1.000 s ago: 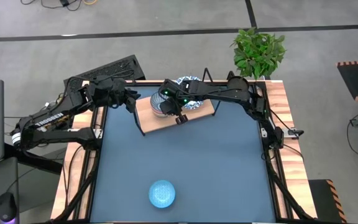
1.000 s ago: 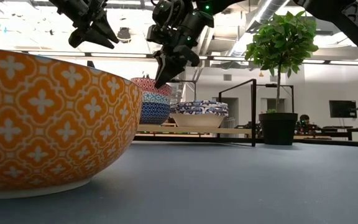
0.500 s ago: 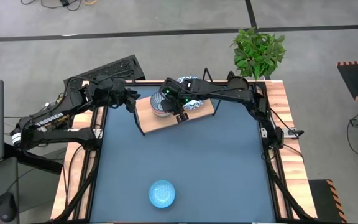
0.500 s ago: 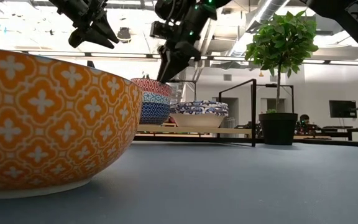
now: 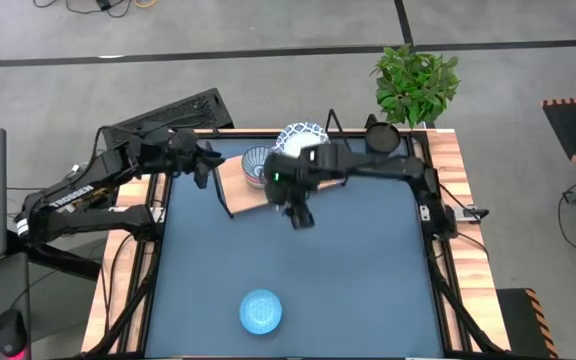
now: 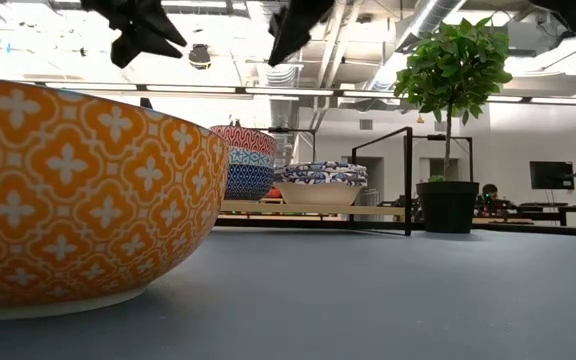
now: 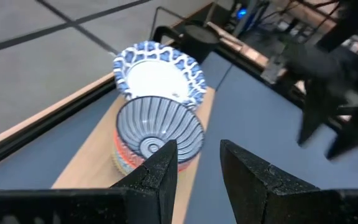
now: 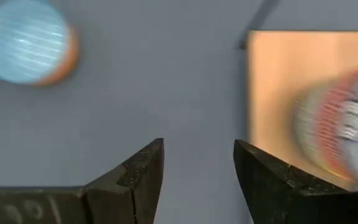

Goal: Place and stack bowls onto a shelf
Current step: Stack the light blue patterned bowl on top of the dark blue patterned bowl on the shelf

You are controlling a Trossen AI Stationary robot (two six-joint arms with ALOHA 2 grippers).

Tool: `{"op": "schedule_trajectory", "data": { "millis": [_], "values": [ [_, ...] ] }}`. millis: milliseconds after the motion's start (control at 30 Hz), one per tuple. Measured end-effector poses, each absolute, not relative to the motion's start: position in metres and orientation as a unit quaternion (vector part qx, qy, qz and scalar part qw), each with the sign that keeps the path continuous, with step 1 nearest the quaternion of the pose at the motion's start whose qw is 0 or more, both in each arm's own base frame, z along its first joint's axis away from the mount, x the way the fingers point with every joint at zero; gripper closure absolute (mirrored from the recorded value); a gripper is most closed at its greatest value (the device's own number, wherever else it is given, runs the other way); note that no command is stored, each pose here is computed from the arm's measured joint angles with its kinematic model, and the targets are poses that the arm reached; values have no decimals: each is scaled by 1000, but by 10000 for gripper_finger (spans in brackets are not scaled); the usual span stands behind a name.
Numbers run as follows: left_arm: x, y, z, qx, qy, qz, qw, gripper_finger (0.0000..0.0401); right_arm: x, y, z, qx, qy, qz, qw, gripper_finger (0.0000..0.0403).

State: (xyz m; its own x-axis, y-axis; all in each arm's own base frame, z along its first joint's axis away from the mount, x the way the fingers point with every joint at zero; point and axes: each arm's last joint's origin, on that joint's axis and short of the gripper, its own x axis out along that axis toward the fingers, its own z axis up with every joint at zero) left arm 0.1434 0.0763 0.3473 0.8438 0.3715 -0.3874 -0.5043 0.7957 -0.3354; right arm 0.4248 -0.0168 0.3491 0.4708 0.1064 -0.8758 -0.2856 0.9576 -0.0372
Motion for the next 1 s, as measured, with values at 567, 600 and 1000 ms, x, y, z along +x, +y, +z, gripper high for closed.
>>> {"op": "schedule_trajectory", "data": {
  "millis": [567, 600, 1000],
  "values": [
    [130, 68, 351, -232, 148, 216, 937, 295, 455, 117, 296, -81, 383, 130, 911, 184],
    [130, 68, 351, -232, 149, 217, 936, 295, 455, 119, 291, -74, 388, 128, 910, 184],
    [130, 69, 349, -236, 143, 244, 930, 295, 448, 138, 251, -50, 410, 126, 902, 184]
  ]
}}
